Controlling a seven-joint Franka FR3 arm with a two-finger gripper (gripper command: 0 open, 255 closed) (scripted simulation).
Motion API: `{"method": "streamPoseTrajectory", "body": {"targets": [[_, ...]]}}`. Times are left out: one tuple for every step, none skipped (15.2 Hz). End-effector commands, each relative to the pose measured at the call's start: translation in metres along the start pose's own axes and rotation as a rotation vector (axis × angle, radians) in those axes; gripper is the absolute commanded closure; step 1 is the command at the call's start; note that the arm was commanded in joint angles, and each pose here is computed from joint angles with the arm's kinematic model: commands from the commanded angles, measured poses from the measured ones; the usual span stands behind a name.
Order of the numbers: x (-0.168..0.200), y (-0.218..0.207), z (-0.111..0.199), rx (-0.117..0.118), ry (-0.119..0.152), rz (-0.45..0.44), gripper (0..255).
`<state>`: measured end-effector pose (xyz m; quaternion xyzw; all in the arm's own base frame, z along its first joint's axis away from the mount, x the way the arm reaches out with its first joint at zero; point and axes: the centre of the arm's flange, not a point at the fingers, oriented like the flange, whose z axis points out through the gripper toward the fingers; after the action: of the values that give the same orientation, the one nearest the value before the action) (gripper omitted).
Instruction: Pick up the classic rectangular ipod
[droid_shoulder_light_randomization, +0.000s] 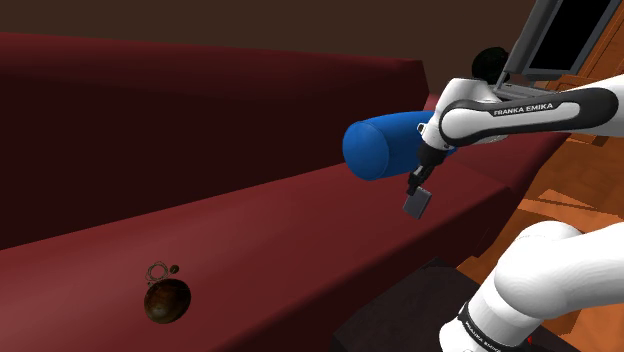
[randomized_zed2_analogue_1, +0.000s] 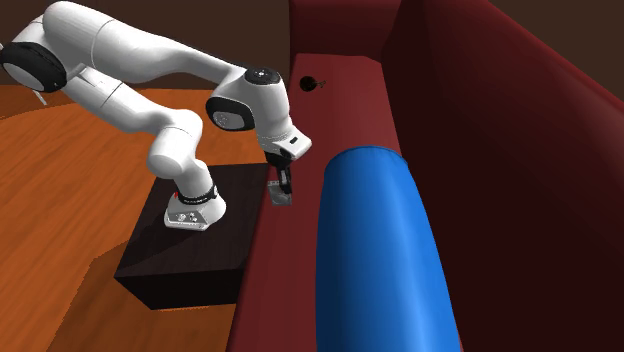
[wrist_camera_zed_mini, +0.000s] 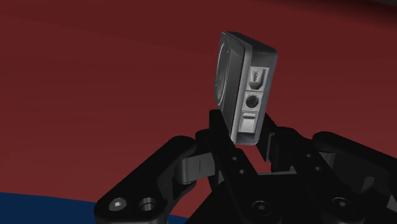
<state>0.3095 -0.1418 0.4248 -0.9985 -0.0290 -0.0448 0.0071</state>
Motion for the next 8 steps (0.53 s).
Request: {"method": "streamPoseTrajectory", "body": {"targets": [[-0.0001, 0.0, 0.0004, 0.0, 0.0, 0.0, 255], [0.0, 0.0001, 0.0004, 0.0, 0.0, 0.0, 255], [0.0, 0.0001, 0.0004, 0.0, 0.0, 0.0, 255], [-0.0001, 0.0001, 0.0005, 0.0, 0.0, 0.0, 255], [0.0, 0.0001, 0.0005, 0.0, 0.0, 0.0, 255], [0.0, 0.0002, 0.0005, 0.0, 0.0, 0.0, 255], [-0.0002, 0.0, 0.0002, 0.0, 0.0, 0.0, 255], [0.0003, -0.0001, -0.0051, 0.0, 0.0, 0.0, 255]]}}
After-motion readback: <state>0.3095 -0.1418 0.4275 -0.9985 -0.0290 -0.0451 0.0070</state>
